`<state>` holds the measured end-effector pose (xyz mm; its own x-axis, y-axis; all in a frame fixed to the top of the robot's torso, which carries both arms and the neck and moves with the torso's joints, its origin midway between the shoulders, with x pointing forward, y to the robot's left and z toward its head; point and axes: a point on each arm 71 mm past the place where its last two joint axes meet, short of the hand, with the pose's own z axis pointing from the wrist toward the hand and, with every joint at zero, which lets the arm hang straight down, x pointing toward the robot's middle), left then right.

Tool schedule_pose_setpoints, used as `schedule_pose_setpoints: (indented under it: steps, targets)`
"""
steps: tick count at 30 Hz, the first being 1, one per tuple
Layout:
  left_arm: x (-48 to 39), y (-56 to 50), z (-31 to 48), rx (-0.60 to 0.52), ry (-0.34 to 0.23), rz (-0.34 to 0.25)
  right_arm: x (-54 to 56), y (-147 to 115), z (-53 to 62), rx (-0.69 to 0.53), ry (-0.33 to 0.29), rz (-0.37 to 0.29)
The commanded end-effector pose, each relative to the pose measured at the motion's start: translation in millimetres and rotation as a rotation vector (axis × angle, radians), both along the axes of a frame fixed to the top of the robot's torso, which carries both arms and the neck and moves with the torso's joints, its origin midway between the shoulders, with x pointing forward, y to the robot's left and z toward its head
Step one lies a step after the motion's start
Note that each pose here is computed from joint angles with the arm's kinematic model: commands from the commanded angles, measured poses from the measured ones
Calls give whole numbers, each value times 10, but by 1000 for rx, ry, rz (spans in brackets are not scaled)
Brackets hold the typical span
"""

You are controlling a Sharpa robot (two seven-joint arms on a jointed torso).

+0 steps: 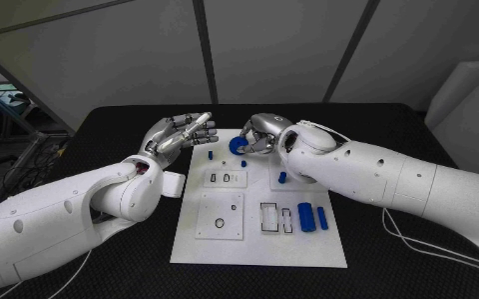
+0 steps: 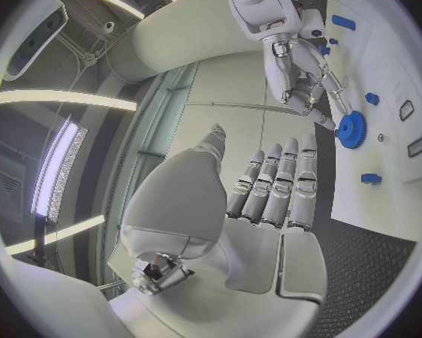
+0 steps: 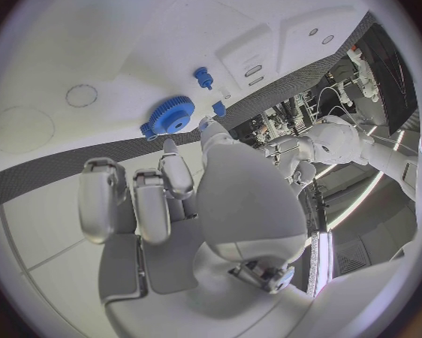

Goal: Assemble the parts on the task board

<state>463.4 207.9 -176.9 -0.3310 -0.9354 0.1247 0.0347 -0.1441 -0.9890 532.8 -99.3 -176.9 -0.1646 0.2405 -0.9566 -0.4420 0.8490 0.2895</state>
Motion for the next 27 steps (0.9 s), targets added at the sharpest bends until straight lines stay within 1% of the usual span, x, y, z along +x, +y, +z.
schedule_pose_setpoints:
  steps: [1,14,23,25,27]
  targets:
    - [2,-15,16,-2,-9,-13,6,25,-20,-7,38,12]
    - [5,-14,13,-1,-8,-13,47,65,-76,-48,76,4]
    - [8,-6,12,0,-9,-10,50,55,-100,-72,100,3]
    - [8,-6,12,0,-9,-10,48,49,-98,-72,98,2]
    - [8,-5,13,0,-9,-10,46,41,-79,-56,79,-2]
